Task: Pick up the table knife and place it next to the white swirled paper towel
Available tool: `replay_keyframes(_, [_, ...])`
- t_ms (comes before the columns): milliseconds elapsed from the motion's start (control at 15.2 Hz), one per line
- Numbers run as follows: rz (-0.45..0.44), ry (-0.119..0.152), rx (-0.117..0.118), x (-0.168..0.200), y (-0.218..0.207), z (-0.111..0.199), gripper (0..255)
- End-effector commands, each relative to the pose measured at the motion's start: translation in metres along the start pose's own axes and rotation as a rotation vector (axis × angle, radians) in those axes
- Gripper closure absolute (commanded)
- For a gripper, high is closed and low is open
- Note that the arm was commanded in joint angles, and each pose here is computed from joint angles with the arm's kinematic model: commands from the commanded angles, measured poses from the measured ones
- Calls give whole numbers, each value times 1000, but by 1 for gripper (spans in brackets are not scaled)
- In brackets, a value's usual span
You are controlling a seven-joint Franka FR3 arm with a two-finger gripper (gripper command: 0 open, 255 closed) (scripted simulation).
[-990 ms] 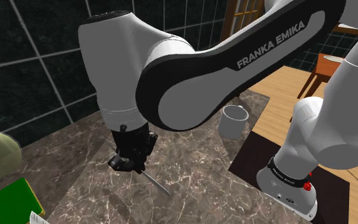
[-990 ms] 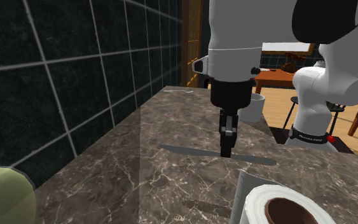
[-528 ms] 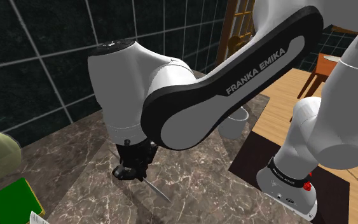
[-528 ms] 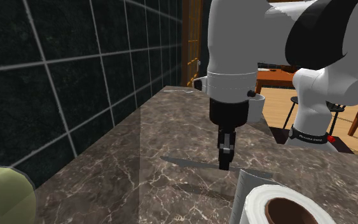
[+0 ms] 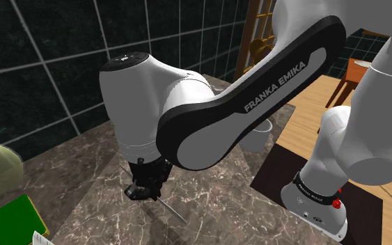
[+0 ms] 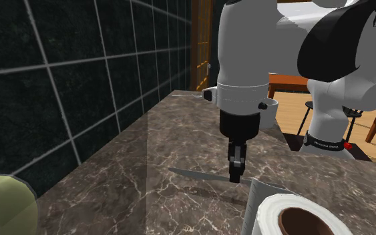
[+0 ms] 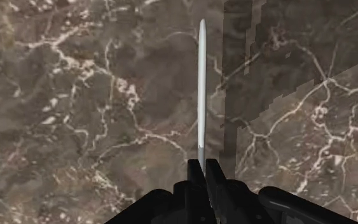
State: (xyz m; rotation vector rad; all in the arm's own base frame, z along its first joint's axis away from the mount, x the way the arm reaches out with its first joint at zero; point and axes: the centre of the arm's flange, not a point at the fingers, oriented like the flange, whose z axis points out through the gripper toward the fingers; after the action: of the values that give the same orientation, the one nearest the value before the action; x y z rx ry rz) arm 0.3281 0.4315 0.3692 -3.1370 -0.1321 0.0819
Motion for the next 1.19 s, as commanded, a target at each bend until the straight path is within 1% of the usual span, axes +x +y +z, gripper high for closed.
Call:
replay_keyframes(0, [0,0,0,0,0,0,255])
replay_keyframes(66, [0,0,0,0,0,0,0])
replay_keyframes(396, [0,0,0,0,0,0,0])
replay_keyframes(660, [0,0,0,0,0,-50,0])
replay_keyframes(1122, [0,0,0,0,0,-50,0])
